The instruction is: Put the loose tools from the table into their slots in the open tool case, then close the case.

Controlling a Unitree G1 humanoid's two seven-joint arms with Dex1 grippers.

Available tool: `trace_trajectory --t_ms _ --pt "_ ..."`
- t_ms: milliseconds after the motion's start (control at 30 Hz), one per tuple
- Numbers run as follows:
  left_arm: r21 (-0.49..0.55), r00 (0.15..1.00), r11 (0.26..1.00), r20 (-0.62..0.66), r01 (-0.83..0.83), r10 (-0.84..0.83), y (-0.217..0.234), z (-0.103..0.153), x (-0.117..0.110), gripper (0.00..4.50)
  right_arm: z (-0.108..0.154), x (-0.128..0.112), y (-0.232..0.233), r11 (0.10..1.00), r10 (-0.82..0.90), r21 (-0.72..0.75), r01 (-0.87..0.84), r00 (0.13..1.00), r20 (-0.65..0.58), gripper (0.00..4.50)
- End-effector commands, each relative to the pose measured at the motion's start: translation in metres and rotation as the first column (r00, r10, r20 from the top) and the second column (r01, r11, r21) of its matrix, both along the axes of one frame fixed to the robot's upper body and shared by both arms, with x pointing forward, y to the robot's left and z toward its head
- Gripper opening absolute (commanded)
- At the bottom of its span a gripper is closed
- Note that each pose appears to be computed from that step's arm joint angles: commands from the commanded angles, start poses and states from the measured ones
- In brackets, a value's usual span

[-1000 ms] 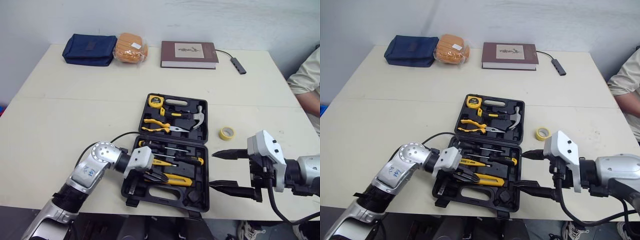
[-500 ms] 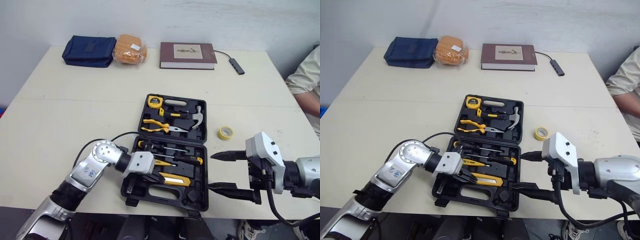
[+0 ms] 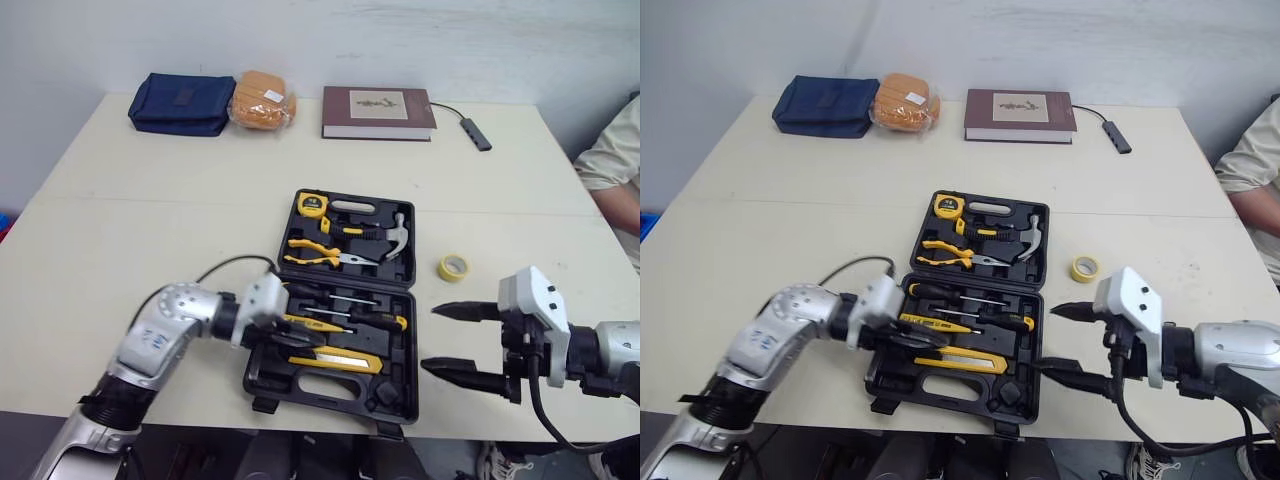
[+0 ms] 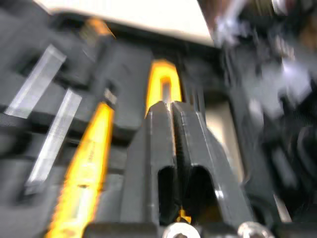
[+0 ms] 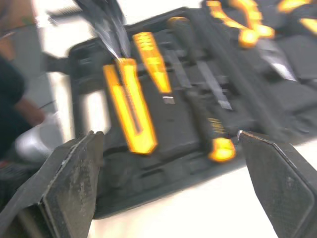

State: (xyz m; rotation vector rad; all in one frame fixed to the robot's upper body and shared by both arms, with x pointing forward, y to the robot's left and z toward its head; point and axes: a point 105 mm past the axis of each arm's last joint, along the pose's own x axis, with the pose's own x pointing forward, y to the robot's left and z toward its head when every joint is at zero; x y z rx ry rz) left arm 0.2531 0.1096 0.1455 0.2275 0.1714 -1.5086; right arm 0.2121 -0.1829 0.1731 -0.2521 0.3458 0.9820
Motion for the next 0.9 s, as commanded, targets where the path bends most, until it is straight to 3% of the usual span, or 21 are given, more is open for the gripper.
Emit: trace_trajectory --t_ms 33,200,367,433,700,900 --pt "-0.013 0.985 0.985 -0.012 -0.173 0.173 0.033 0.010 0.004 2.20 0.010 0.010 -0.036 0.987 -0.162 0.014 0.162 0.984 0.074 4.50" --pt "0.048 0.900 0.899 -0.012 -0.435 0.436 0.095 -0.002 0.010 4.45 0.004 0.008 -0.084 0.939 -0.345 0.017 0.345 0.935 0.079 4.50" --pt "0.086 0.722 0.720 -0.010 -0.688 0.691 0.164 -0.009 0.016 4.45 0.004 -0.003 -0.134 0.861 -0.505 -0.008 0.508 0.857 0.101 4.50" --pt "0.080 0.690 0.687 0.007 -0.722 0.724 0.176 -0.006 0.016 4.45 0.003 -0.010 -0.152 0.831 -0.550 -0.023 0.555 0.828 0.104 4.50" --pt "0.000 0.780 0.786 0.122 -0.619 0.614 0.140 0.016 0.024 4.45 0.004 -0.004 -0.166 0.833 -0.544 -0.052 0.551 0.832 0.109 4.50" --pt "0.014 0.925 0.932 0.125 -0.363 0.358 0.089 0.044 0.013 4.45 0.029 0.026 -0.105 0.963 -0.208 -0.151 0.221 0.973 0.100 4.50"
